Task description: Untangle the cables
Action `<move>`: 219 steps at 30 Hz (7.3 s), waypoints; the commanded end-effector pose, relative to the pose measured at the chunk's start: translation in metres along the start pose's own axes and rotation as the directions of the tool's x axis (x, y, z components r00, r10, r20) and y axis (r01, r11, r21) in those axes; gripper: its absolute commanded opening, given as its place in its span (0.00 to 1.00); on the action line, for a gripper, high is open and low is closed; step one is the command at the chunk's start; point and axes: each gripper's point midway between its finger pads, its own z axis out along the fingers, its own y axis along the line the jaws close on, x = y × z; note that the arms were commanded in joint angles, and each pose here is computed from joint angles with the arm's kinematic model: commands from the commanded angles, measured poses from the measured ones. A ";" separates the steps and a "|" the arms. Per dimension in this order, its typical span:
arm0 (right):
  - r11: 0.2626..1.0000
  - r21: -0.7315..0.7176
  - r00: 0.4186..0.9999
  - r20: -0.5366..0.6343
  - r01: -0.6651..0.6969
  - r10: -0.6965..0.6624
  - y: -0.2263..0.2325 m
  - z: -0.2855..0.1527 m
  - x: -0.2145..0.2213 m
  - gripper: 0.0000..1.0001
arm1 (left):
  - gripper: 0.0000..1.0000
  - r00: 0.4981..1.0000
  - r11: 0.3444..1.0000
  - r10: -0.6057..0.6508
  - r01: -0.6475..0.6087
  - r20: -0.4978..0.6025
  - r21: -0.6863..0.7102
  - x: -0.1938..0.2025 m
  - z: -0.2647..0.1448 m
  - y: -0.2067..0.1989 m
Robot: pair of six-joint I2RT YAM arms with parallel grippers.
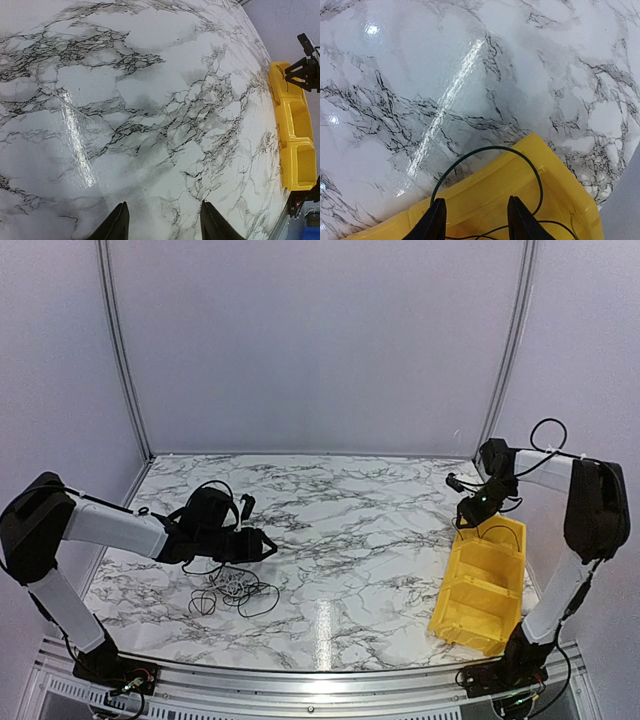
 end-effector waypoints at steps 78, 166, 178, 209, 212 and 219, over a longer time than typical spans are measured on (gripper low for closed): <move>0.996 -0.089 1.000 -0.019 -0.020 0.018 0.025 0.016 -0.007 0.09 | 0.52 0.997 0.994 -0.066 0.062 -0.047 -0.086 0.024 0.010 0.022; 0.194 -0.253 0.317 0.671 0.948 -0.671 0.502 0.042 -0.097 0.37 | 0.87 0.936 0.866 0.190 -0.018 0.296 -0.500 -0.043 -0.141 0.087; 0.142 -0.239 0.265 0.642 0.961 -0.719 0.509 0.054 -0.080 0.38 | 0.87 0.945 0.871 0.160 0.000 0.284 -0.492 -0.036 -0.139 0.088; 0.421 -0.476 0.621 0.707 0.772 -0.339 0.476 -0.050 -0.175 0.00 | 0.82 0.917 0.980 0.186 -0.197 0.353 -0.006 -0.002 -0.116 -0.007; 0.413 -0.485 0.620 0.719 0.771 -0.313 0.477 -0.063 -0.178 0.00 | 0.79 0.914 0.972 0.231 -0.233 0.333 -0.034 -0.002 -0.099 -0.008; 0.407 -0.488 0.614 0.740 0.772 -0.276 0.477 -0.087 -0.182 0.00 | 0.76 0.911 0.969 0.245 -0.225 0.332 -0.098 -0.017 -0.064 0.000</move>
